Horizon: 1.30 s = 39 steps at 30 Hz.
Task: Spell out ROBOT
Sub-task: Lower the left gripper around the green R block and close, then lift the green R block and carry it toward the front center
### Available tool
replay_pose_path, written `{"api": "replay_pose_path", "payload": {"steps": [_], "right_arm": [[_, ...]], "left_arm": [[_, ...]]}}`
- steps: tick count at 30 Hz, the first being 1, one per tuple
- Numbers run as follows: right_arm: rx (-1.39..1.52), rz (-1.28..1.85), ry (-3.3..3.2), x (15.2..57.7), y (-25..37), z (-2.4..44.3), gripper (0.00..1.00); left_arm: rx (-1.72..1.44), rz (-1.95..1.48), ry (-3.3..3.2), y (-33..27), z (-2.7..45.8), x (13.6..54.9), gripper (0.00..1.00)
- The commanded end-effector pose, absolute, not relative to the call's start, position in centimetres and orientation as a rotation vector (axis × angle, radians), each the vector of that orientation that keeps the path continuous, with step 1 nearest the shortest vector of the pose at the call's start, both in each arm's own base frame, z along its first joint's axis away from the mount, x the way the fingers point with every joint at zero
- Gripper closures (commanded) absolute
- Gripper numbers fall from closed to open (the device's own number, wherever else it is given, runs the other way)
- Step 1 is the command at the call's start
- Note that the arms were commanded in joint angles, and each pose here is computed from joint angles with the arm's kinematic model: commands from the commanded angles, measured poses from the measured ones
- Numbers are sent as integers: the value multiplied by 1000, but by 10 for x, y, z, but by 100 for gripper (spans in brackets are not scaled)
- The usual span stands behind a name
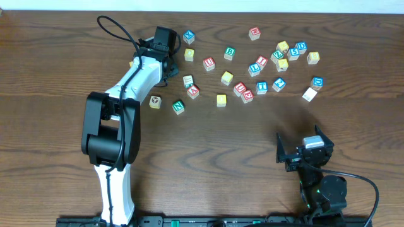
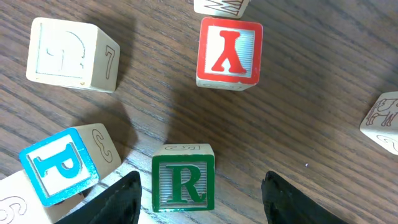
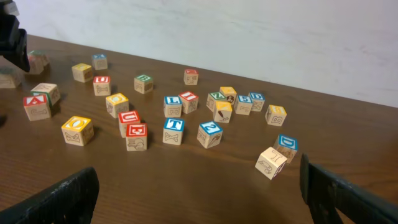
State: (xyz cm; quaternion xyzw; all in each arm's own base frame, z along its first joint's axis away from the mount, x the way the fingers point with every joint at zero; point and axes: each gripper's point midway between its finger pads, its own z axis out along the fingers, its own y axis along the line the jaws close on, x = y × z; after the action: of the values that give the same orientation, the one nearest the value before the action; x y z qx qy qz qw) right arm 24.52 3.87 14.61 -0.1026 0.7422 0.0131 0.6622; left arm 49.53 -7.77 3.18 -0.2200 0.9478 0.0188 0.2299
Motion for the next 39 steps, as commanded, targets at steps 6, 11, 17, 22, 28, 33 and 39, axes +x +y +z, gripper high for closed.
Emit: {"api": "replay_pose_path", "payload": {"steps": [6,11,17,22,28,33,39], "right_arm": [[-235,16,1684,245,37,144,1],[-235,15,1684,245,37,144,1],[-235,16,1684,245,37,144,1],[-235,16,1684,245,37,144,1],[-235,16,1684,245,37,144,1],[-235,16,1684,245,37,144,1],[-235,16,1684,245,37,144,1]], "left_arm": [[-627,123,2654,-68,6,485,39],[-626,134,2670,-68,-2,483,39],[-626,131,2666,-68,-1,484,41],[-626,131,2665,-68,-1,484,48],[-627,128,2654,-68,0,487,56],[-631,163,2639,-63,1,487,57],[-637,166,2635,-61,1,488,57]]}}
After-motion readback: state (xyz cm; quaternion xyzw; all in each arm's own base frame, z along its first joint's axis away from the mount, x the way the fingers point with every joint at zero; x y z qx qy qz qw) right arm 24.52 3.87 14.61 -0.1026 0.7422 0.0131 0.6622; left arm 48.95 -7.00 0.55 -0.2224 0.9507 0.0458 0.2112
